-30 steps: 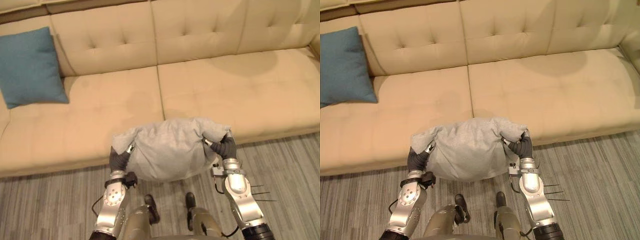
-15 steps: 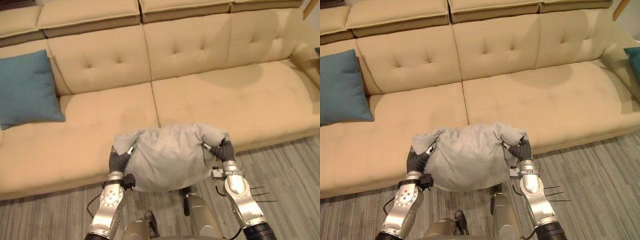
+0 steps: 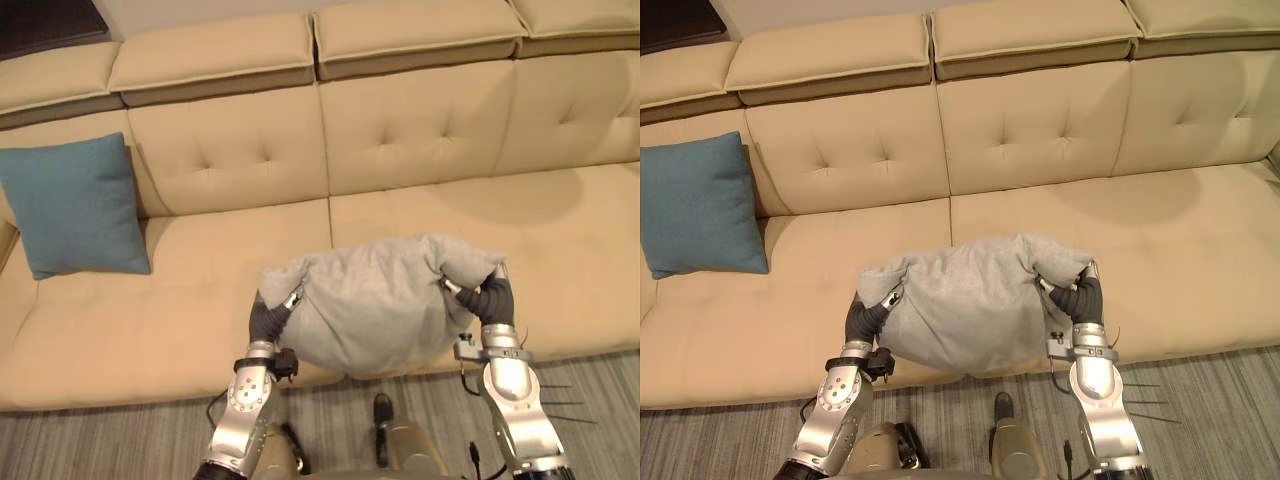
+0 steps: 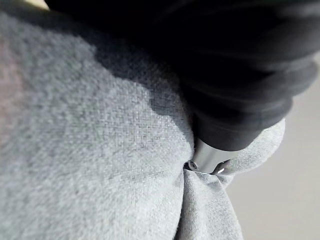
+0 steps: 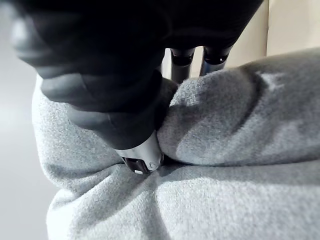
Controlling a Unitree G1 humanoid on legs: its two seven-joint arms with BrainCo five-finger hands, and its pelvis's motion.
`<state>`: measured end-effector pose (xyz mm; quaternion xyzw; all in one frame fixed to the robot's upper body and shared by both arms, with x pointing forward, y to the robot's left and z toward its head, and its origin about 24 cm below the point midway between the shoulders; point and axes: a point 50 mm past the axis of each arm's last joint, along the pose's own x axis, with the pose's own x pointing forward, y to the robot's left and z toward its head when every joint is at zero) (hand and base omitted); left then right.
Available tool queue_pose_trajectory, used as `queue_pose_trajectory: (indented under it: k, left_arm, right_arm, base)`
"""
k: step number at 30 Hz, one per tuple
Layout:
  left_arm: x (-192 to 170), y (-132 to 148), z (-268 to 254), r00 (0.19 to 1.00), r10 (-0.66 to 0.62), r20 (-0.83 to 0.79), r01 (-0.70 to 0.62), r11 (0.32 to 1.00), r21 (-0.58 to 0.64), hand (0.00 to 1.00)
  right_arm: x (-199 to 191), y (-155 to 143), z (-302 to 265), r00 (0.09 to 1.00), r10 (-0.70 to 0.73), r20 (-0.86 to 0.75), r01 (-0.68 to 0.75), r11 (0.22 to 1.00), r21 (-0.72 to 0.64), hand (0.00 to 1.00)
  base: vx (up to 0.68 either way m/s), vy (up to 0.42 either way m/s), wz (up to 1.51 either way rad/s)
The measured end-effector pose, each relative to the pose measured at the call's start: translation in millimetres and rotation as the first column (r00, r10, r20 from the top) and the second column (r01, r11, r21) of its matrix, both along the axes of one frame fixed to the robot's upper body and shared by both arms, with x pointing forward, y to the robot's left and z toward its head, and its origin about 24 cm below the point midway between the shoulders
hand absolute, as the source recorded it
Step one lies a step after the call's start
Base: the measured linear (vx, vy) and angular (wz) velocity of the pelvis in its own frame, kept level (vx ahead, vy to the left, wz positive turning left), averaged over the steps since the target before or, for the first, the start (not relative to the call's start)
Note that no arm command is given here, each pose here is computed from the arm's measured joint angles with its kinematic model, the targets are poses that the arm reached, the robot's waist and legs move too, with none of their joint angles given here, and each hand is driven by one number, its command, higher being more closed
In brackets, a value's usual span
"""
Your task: Pick up cushions and gather them together orderly.
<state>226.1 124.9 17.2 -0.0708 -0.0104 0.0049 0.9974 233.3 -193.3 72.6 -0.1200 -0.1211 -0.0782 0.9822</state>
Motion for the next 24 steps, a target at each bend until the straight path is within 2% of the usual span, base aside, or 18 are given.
queue_pose_trajectory:
  k: [5,8,11,16,21,24]
  left_arm:
    - [4.2,17.9,-4.2,1.0,-0.003,-0.014,0.004,0.994,0.107,1.0]
    - [10.6,26.8,2.3,1.0,0.019,0.015,-0.02,0.991,0.129,1.0]
    - [27.7,30.3,21.6,0.995,0.022,0.098,-0.038,0.985,0.166,1.0]
    - [72.6,34.4,76.9,0.947,0.121,0.298,-0.174,0.972,0.158,1.0]
    - [121.2,42.0,166.7,0.818,0.246,0.519,-0.338,0.937,0.088,1.0]
    - [135.0,44.4,210.4,0.748,0.281,0.602,-0.393,0.918,0.06,1.0]
  right_arm:
    - [10.2,10.3,-22.0,0.995,0.021,-0.1,-0.022,1.0,-0.008,1.0]
    - [20.6,18.2,-14.6,0.996,0.053,-0.078,-0.055,0.998,-0.028,1.0]
    - [40.5,26.3,11.7,0.997,0.077,0.024,-0.076,0.997,-0.034,1.0]
    - [83.0,37.9,69.5,0.975,0.074,0.211,-0.065,0.997,-0.048,1.0]
    - [117.2,48.3,150.8,0.908,0.028,0.418,-0.02,1.0,-0.023,1.0]
    - [124.8,48.9,190.8,0.863,-0.021,0.505,0.011,1.0,0.022,1.0]
  base:
    - [0.03,0.185,-0.3]
    - [-0.03,0.109,-0.44]
    - [-0.06,0.043,-0.25]
    - [-0.1,-0.008,-0.05]
    - [-0.11,-0.04,0.11]
    - [-0.06,-0.044,0.15]
